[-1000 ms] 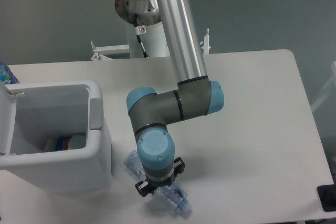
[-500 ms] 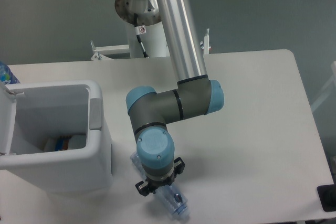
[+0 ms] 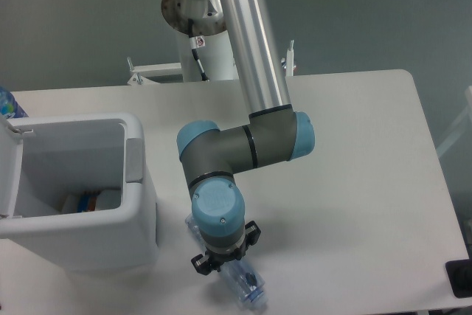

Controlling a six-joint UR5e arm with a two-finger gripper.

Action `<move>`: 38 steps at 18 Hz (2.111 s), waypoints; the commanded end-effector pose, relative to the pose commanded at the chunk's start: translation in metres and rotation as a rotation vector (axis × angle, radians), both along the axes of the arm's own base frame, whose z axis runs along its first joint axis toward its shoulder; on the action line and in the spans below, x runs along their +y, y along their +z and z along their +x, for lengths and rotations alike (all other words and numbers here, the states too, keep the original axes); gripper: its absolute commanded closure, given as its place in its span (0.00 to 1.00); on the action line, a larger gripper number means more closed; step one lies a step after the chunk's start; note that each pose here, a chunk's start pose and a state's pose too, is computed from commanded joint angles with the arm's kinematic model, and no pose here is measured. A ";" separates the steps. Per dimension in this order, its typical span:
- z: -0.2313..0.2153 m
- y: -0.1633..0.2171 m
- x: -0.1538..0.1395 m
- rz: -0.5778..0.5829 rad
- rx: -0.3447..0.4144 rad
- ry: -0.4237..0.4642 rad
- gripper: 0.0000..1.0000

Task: Place the trash in the trash can
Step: 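Lower the gripper and close it around the bottle's middle, then lift the bottle and carry it over the white bin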

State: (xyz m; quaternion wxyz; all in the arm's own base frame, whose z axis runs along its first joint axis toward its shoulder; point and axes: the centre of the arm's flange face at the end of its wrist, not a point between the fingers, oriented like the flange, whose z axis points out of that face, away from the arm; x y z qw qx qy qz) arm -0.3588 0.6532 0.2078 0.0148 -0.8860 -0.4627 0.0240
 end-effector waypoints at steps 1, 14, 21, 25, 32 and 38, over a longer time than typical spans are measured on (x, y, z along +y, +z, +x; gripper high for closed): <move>-0.001 -0.001 -0.001 -0.002 0.000 0.002 0.36; 0.000 0.005 -0.002 -0.003 0.013 -0.007 0.52; 0.001 0.032 -0.005 0.021 0.032 -0.038 0.52; -0.006 0.064 0.001 0.088 0.083 -0.039 0.52; -0.033 0.224 -0.007 0.536 0.213 -0.029 0.52; -0.035 0.339 -0.028 0.834 0.333 -0.075 0.52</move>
